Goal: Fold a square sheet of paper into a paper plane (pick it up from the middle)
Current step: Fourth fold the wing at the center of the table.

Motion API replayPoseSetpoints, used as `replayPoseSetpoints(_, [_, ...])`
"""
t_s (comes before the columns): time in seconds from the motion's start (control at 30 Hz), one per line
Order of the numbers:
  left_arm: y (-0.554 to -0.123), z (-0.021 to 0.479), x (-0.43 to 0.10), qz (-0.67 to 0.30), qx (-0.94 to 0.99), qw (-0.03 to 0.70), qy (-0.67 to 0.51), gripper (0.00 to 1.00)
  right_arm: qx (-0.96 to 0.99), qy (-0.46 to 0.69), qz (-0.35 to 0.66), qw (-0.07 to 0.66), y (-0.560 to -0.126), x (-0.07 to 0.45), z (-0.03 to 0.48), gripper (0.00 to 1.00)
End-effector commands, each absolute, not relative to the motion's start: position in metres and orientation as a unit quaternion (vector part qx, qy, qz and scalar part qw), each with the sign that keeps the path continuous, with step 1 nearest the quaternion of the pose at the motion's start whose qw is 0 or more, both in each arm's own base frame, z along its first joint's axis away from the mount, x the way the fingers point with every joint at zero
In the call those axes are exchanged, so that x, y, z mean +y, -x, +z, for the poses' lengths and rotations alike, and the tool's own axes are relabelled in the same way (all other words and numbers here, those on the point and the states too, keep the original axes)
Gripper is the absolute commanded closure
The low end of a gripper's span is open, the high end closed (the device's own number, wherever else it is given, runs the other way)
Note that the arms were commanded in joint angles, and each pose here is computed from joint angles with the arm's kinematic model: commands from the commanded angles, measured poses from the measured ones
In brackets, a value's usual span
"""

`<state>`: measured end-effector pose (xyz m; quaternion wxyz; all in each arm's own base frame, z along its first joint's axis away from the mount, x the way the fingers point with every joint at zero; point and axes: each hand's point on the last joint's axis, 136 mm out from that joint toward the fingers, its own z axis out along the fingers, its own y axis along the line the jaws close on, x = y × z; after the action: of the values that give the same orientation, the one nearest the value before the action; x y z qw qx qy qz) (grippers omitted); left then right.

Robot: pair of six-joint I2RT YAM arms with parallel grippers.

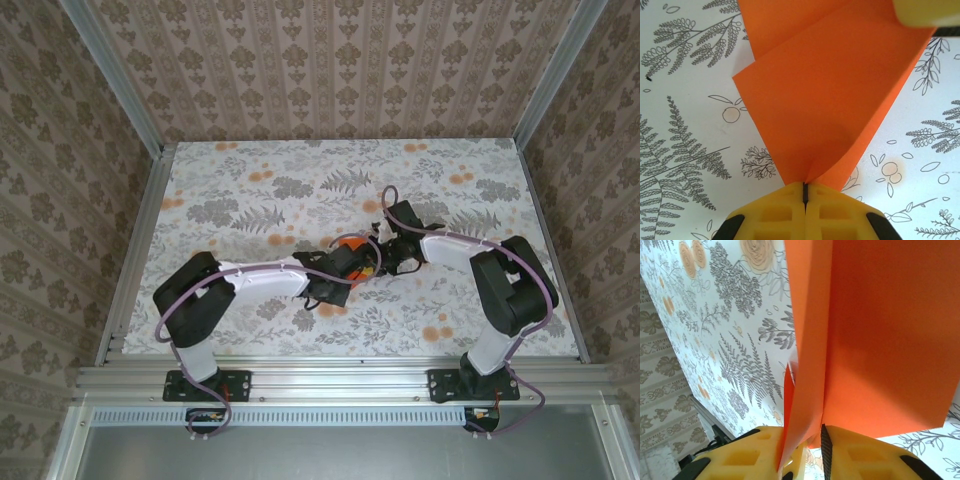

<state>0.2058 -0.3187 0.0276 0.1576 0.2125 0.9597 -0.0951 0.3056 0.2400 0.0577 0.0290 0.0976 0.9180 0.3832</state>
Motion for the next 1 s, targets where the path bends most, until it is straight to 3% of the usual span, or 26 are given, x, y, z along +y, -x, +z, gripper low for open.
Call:
replayPoseSetpoints(0.0, [-0.203, 0.035, -0.321, -0.138, 0.954, 0.15, -0.221, 1.0, 0.923, -0.093, 0.374, 0.017, -0.305, 0.242, 0.056, 0.69])
replayPoseSetpoints(0.3, [-0.202, 0.034, -0.32, -0.156, 0.952, 0.136, -0.225, 1.0, 0.918, -0.09, 0.385, 0.016, -0.312, 0.248, 0.059, 0.69])
replayPoseSetpoints(0.63, [-0.204, 0.033, -0.319, -0.207, 0.95, 0.116, -0.202, 1.0, 0.916, -0.047, 0.392, 0.075, -0.309, 0.239, 0.1, 0.41])
replayPoseSetpoints(0.83, [-0.204, 0.03, -0.319, -0.243, 0.947, 0.103, -0.186, 1.0, 0.912, -0.048, 0.396, 0.093, -0.306, 0.233, 0.103, 0.44])
replayPoseSetpoints(0.93, [-0.205, 0.027, -0.316, -0.254, 0.946, 0.099, -0.173, 1.0, 0.908, -0.049, 0.406, 0.09, -0.304, 0.235, 0.1, 0.52])
replayPoseSetpoints(0.97, [-0.205, 0.026, -0.314, -0.258, 0.946, 0.098, -0.169, 1.0, 0.908, -0.049, 0.407, 0.086, -0.303, 0.236, 0.096, 0.59])
